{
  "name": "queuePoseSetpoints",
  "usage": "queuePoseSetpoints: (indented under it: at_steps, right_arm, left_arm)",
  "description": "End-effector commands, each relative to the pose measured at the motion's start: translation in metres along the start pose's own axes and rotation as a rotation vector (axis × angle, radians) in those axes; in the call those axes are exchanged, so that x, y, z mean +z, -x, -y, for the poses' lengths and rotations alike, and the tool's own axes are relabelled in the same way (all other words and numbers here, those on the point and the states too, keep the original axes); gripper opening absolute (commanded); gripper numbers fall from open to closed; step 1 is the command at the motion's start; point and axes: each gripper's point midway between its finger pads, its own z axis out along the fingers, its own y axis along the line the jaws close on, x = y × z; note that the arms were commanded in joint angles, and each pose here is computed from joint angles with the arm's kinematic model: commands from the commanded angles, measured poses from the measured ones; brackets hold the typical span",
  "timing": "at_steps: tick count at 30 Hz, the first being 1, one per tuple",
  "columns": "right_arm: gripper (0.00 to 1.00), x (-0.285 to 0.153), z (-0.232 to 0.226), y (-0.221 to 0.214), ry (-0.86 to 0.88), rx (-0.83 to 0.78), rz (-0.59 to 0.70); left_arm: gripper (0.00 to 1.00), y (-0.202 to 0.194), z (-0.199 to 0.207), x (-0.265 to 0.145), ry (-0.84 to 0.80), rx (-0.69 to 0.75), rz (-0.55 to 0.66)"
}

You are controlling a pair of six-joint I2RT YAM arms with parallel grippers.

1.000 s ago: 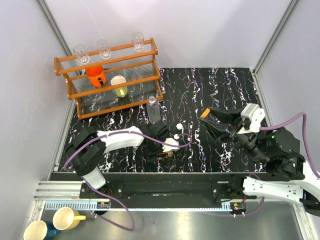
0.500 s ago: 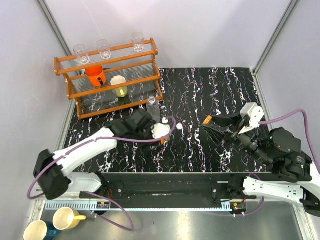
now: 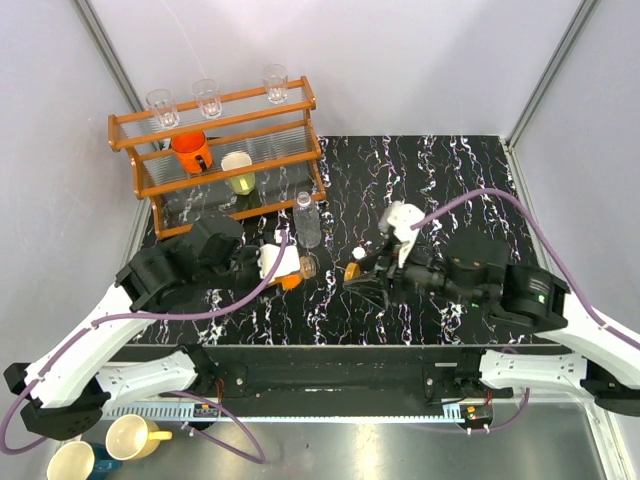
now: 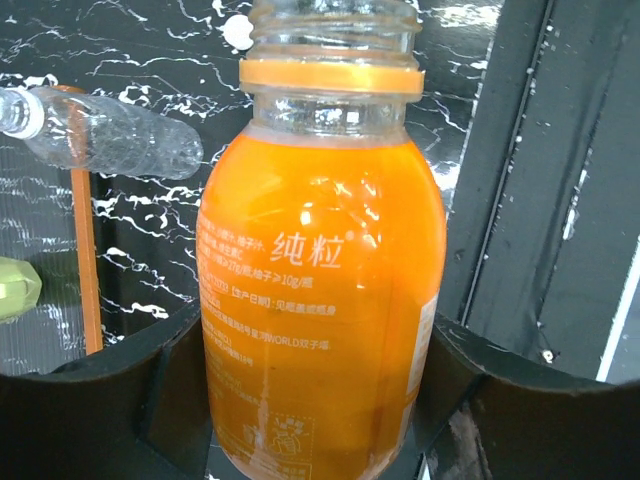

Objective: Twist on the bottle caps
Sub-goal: Pick up the plastic bottle at the center of the board, then screw the bottle cap onto the plastic bottle.

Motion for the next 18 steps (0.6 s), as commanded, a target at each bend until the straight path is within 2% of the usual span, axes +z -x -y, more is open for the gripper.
queuePoseSetpoints:
  at_steps: [1,8,15,18]
  right_arm:
    - [0.39,0.004,-0.034,0.008,0.172,0.003,-0.056]
    - [0.43,0.015,-0.053,0.007,0.275,-0.018,-0.144]
    - [0.38,0.019,-0.054,0.002,0.382,0.033,-0.197]
    - [0.36,0.023,-0.041,0.006,0.372,0.047,-0.191]
  left_arm:
    - [0.33,0.010,0.017,-0.016,-0.058,0.055,0.051]
    - [0.34,0.030,0.027,-0.022,-0.131,0.119,0.108]
    - [0.31,0.040,0.024,-0.030,-0.128,0.191,0.133]
    - [0.31,0.044,0.023,-0.034,-0.118,0.195,0.151]
